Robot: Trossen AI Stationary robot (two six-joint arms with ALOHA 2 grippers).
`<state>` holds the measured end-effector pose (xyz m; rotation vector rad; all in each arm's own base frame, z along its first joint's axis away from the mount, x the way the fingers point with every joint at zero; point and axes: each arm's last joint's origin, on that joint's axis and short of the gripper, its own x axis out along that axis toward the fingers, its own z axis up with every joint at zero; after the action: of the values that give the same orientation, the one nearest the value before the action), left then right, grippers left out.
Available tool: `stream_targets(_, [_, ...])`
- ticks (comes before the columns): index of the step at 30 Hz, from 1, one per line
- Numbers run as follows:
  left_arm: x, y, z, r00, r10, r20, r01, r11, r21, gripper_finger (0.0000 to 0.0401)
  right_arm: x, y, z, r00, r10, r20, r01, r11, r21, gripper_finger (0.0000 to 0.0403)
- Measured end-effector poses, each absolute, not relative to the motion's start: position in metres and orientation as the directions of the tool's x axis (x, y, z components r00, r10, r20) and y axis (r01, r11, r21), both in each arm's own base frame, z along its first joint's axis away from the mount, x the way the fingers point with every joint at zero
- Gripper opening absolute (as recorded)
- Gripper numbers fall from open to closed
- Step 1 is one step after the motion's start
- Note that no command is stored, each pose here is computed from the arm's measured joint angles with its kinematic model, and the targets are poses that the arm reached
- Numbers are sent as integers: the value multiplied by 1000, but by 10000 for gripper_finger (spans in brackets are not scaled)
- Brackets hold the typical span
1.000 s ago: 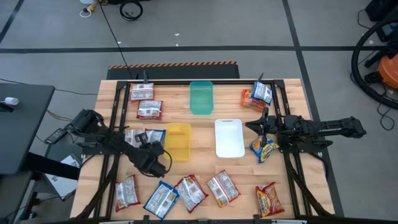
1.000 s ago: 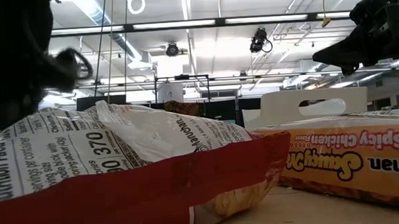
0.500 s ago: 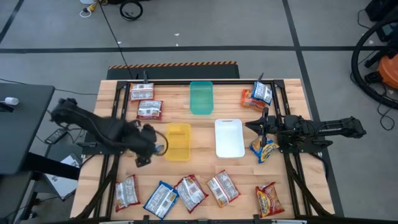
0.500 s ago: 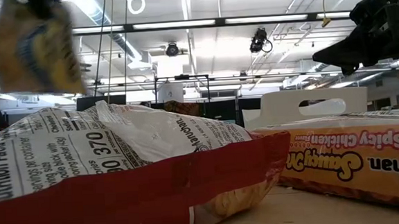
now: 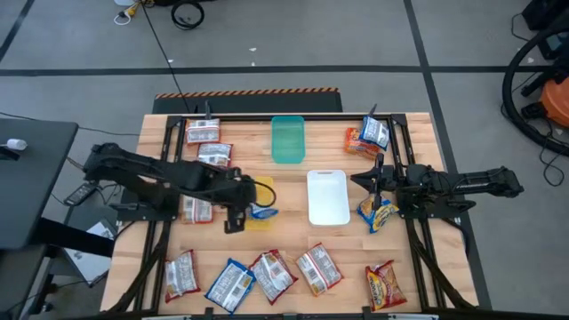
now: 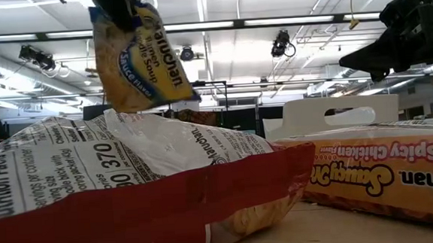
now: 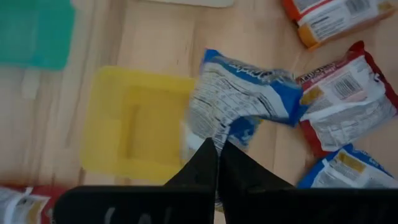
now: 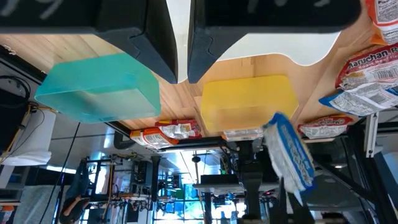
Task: Sort Maruchan noodles
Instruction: Put the top left blue noodle pack into the yellow bin
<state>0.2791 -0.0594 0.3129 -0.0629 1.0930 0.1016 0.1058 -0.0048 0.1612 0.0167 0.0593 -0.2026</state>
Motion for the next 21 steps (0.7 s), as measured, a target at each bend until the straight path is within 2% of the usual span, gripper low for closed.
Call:
stream_targets(5, [288,-48,292,322,95,-942,-164,986,43,9,106,-5,161,978,-201,-61,202,979,11,43])
stream_targets(13, [290,-47,285,266,-4,-964,-162,986,-49,8,106,-5,161,978,-201,-61,202,979,11,43])
stream_targets(17, [283,-46,287,224,2,-975,-195,980,-43,8,106,-5,161,978,-201,-61,202,979,11,43])
stream_targets(21, [285,-46,287,235,-10,-972,-193,980,-56,8,106,-5,161,978,-201,-61,202,979,11,43])
